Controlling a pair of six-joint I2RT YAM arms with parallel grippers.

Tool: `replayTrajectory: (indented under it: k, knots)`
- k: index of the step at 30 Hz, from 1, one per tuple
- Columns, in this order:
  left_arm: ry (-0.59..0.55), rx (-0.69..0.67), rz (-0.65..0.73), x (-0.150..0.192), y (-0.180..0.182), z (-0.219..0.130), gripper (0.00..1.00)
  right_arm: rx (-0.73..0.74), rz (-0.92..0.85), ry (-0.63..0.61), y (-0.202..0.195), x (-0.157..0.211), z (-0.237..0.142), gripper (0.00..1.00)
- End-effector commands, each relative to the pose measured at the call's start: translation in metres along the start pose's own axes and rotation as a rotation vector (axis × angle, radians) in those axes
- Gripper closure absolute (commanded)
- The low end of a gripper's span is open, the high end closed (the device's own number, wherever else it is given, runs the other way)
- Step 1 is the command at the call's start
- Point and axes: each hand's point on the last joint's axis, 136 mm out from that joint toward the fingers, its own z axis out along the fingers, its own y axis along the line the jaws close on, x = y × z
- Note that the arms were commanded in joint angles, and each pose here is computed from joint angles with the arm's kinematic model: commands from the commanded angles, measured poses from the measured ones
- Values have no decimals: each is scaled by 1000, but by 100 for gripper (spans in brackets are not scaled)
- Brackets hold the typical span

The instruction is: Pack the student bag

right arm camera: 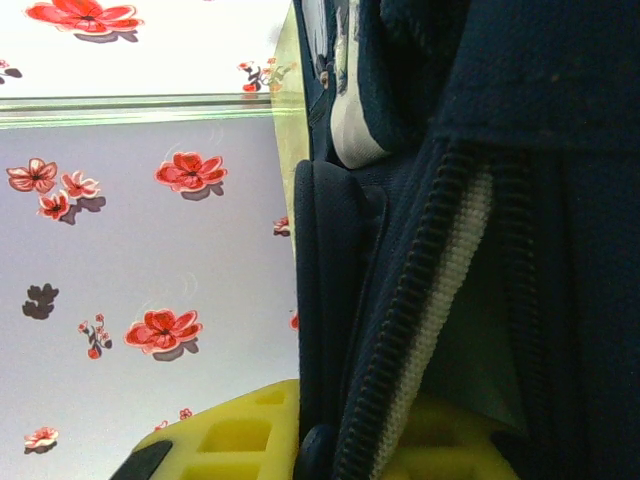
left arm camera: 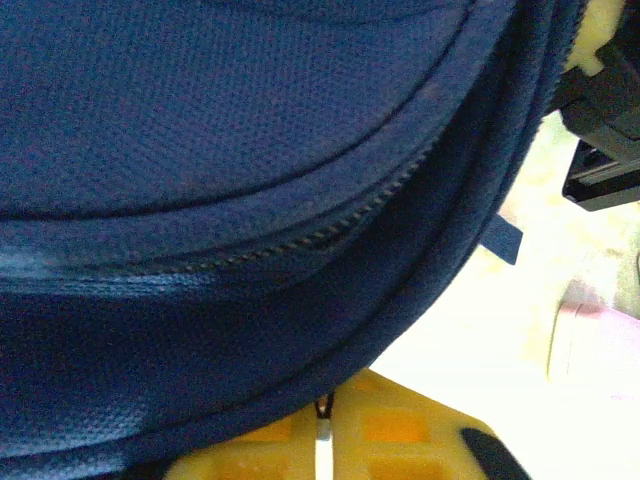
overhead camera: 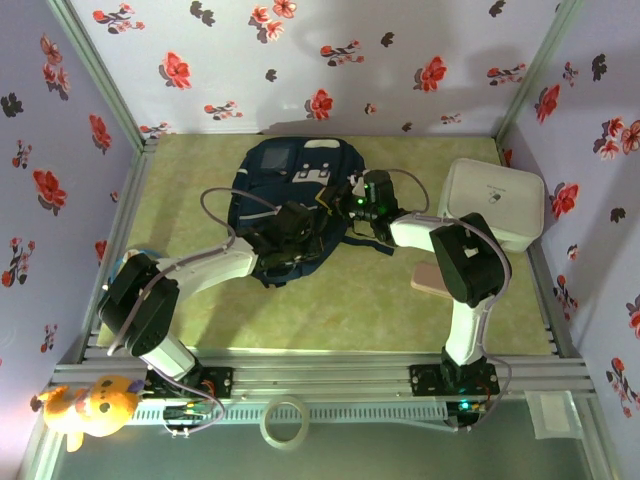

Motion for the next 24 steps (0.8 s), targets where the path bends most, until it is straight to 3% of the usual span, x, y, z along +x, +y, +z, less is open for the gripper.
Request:
replayTrajectory:
  k: [1, 16, 20, 24]
  knots:
    - [-52, -28, -4, -11, 10, 0, 100, -90, -64, -9, 30, 0, 1, 83]
    - [-87, -71, -85, -2, 75, -36, 100, -97, -70, -130, 20, -36, -31, 86]
    - [-96, 54, -72, -13, 44, -37, 100, -111, -48, -129, 21, -34, -32, 82]
    - [-101, 154, -8, -21, 12, -37, 100, -136, -4, -146, 21, -31, -40, 63]
